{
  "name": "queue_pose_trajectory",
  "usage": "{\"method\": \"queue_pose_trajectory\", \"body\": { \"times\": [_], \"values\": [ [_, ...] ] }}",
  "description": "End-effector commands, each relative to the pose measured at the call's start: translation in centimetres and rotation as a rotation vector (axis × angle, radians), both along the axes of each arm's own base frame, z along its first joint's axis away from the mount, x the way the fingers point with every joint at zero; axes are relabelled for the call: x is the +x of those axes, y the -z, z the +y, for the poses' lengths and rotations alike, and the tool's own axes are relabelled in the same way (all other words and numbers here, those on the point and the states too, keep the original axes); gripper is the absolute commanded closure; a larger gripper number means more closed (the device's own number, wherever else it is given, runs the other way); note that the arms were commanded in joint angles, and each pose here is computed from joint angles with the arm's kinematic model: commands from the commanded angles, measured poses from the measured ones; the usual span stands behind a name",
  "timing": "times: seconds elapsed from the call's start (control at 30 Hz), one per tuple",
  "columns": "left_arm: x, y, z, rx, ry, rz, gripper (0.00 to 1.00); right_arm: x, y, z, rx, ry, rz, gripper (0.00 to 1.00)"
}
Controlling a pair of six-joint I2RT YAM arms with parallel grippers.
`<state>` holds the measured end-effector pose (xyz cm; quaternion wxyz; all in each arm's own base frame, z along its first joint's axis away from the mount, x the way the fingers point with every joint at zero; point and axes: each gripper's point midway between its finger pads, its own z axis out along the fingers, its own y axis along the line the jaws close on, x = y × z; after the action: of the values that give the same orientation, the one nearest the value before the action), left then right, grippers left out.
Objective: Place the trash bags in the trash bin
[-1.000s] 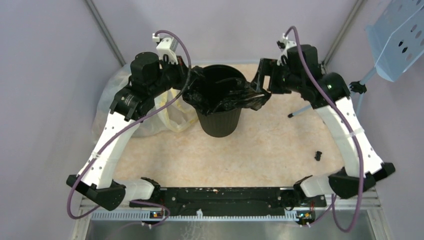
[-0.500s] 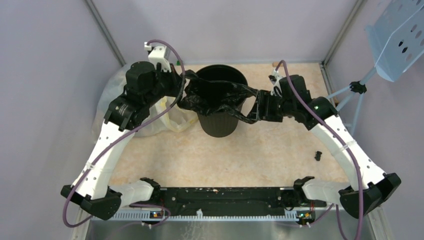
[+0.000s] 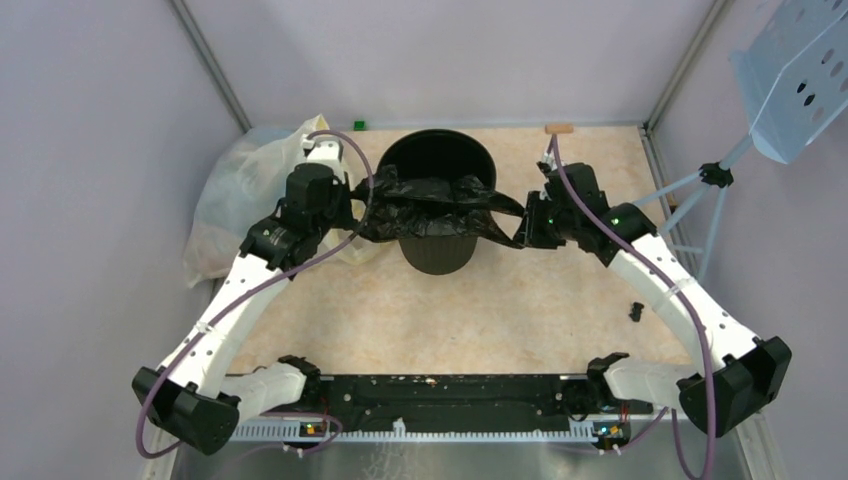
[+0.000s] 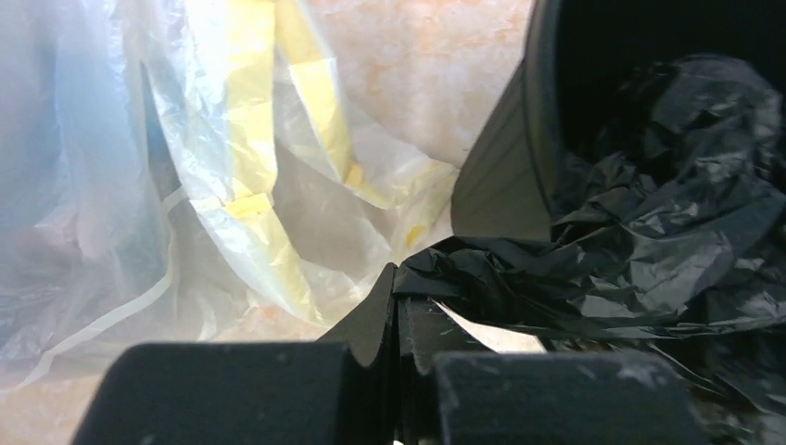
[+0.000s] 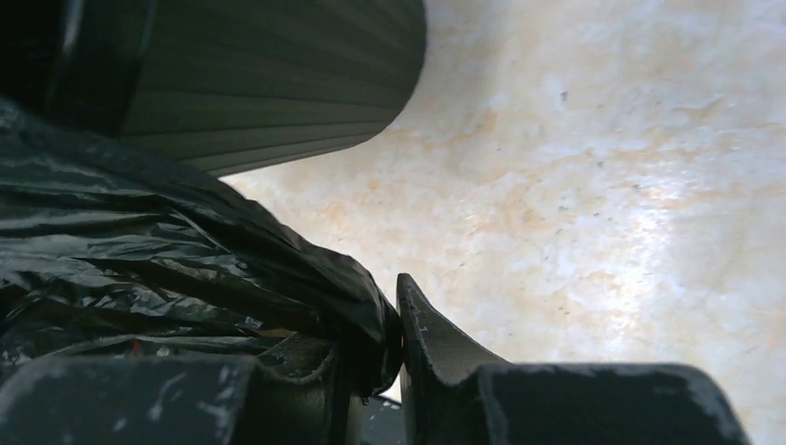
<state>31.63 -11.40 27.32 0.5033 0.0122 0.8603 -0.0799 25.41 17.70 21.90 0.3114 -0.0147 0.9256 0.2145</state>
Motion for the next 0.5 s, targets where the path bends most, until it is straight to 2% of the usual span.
{"method": "queue_pose_trajectory", "body": {
  "times": [0.0,0.13,0.3,0.47],
  "values": [
    [2.1,-1.7,1.6,-0.022,-0.09,-0.115,1.0,2.6,1.1,-2.2,-0.103,0.093,-0.062,0.84],
    [3.2,-0.8,3.0,-0.013,-0.132,-0.095,1.0,3.3,2.1,-3.3,-0.122,0.131,-0.063,0.85],
    [4.7,-3.6,3.6,-0.027,-0.119,-0.19,1.0,4.7,0.3,-4.8,-0.105,0.184,-0.139,0.8],
    [5.5,-6.9,0.8,-0.061,0.051,-0.303,1.0,5.3,-3.5,-3.5,-0.042,0.097,-0.278,0.5]
  ]
}}
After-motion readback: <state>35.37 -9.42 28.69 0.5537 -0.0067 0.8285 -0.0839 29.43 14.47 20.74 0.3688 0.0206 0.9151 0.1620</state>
